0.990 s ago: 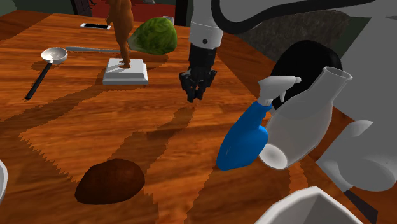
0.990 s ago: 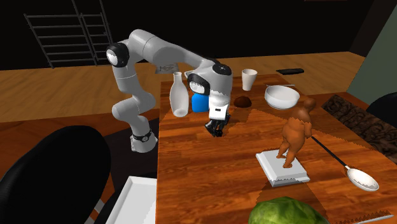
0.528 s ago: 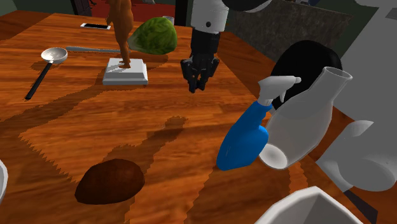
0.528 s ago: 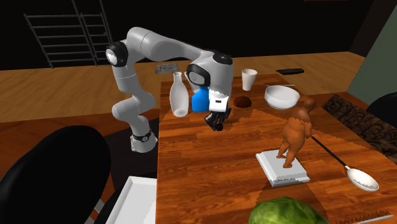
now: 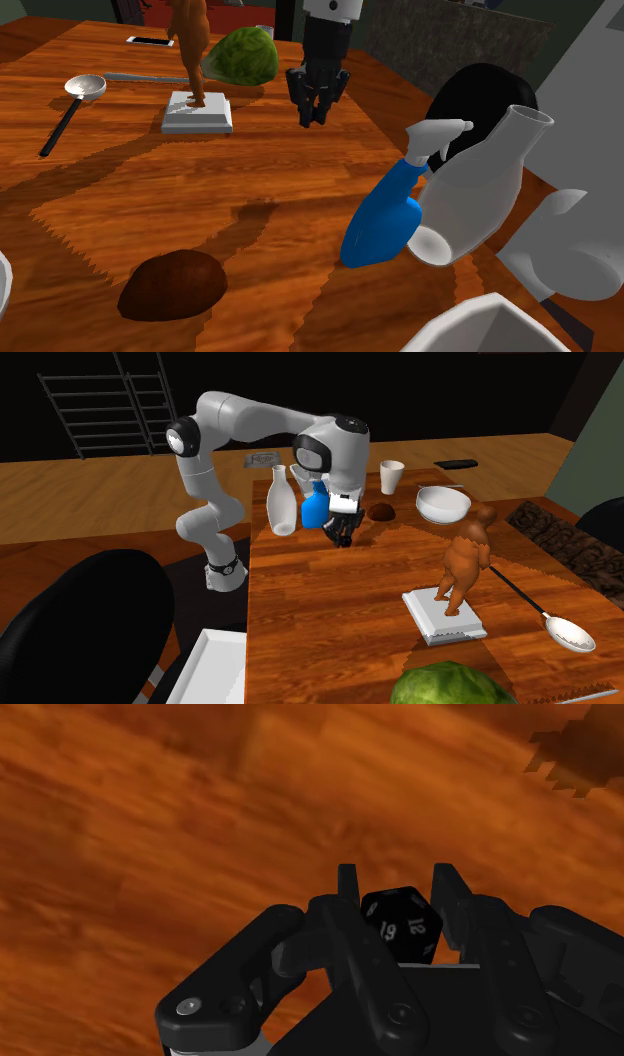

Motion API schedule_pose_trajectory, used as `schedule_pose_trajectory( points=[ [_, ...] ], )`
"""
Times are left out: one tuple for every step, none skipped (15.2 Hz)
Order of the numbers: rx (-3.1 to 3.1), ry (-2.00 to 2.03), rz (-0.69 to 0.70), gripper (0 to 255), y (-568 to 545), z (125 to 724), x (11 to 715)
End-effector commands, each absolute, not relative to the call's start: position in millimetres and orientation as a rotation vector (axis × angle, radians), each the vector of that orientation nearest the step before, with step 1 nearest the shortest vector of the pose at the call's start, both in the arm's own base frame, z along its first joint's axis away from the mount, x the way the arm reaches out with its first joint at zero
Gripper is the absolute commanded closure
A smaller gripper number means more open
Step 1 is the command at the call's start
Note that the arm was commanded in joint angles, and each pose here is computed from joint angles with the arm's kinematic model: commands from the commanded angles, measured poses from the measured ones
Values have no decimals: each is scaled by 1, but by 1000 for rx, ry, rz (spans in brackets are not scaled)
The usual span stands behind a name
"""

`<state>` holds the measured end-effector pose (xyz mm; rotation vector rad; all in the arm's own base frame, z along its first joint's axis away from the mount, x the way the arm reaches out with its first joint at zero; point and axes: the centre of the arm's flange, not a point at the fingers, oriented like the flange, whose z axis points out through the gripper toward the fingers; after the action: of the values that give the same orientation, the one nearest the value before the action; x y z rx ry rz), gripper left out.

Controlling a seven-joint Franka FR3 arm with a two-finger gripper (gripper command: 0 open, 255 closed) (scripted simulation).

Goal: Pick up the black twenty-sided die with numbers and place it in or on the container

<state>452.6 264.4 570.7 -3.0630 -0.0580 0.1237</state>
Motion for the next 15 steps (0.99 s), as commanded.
schedule_pose_trajectory(
  points=[
    [-3063, -58, 125, 255, 265, 582, 452],
    [-3063, -58, 125, 255, 265, 587, 452],
    [-3063, -58, 125, 255, 265, 592, 452],
    [-3063, -58, 125, 255, 265, 597, 452],
    [-3063, -58, 125, 255, 265, 603, 452],
    [-3063, -58, 125, 255, 265, 608, 452],
    [-3063, -58, 125, 255, 265, 613, 452],
    [-3063, -58, 125, 255, 265, 619, 452],
    [-3063, -58, 125, 255, 265, 624, 452],
    [-3063, -58, 125, 255, 265, 629, 452],
    [-3063, -58, 125, 255, 265, 634, 452],
    [-3063, -58, 125, 255, 265, 640, 452],
    [-3063, -58, 125, 255, 265, 645, 452],
    [-3063, -58, 125, 255, 265, 650, 452],
    [-3063, -58, 125, 255, 265, 655, 452]
  ],
)
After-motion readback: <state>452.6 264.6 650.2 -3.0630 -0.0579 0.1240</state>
